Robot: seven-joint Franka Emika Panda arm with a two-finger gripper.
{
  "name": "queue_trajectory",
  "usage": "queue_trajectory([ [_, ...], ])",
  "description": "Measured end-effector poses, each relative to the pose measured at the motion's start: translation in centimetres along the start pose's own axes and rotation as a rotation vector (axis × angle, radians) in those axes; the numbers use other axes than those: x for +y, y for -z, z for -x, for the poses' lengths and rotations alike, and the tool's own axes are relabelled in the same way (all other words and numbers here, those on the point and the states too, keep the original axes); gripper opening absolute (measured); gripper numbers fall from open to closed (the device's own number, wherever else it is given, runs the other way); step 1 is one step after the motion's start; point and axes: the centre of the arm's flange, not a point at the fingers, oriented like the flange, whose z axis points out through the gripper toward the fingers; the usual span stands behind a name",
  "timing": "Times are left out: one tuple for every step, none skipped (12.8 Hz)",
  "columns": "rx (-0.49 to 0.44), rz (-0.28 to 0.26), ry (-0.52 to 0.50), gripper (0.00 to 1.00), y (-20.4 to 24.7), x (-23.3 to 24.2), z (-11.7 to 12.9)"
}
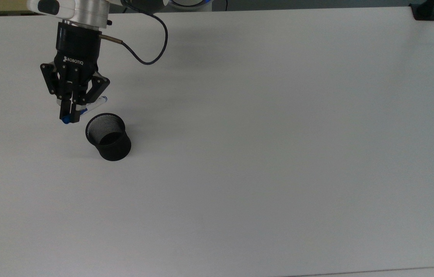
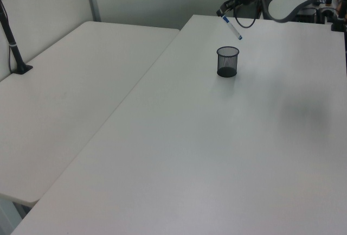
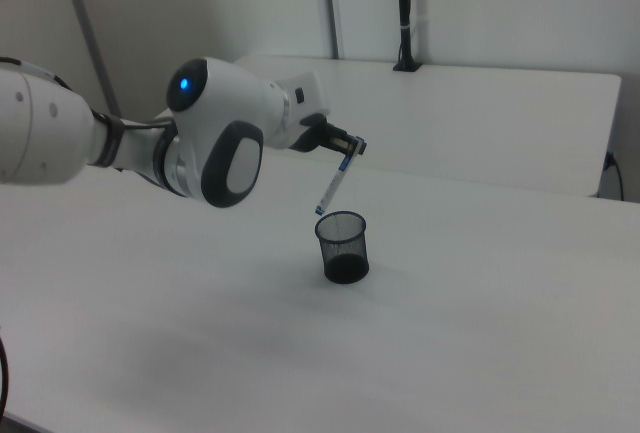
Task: Insert the marker
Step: 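Lift the marker and carry it over the black mesh cup, then lower the marker into the cup and open the gripper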
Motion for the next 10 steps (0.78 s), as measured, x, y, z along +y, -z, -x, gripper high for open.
queue_trajectory([
  [0.025, -0.004, 0.003, 0.19, -0.9, 0.0, 0.9],
  [0.036, -0.004, 0.006, 0.19, -1.8, 0.1, 1.6],
  [0.039, -0.004, 0.007, 0.19, -2.3, 0.2, 2.1],
  [0.042, -0.004, 0.009, 0.19, -2.8, 0.2, 2.4],
  [0.038, -0.004, 0.01, 0.19, -3.1, 0.2, 2.7],
  [0.044, -0.005, 0.012, 0.19, -3.4, 0.1, 3.0],
  [0.055, -0.007, 0.015, 0.19, -4.0, 0.1, 3.4],
  [0.058, -0.008, 0.018, 0.19, -4.6, 0.1, 4.1],
  [0.056, -0.009, 0.021, 0.19, -5.2, 0.0, 4.5],
  [0.052, -0.009, 0.023, 0.19, -5.5, 0.0, 4.8],
])
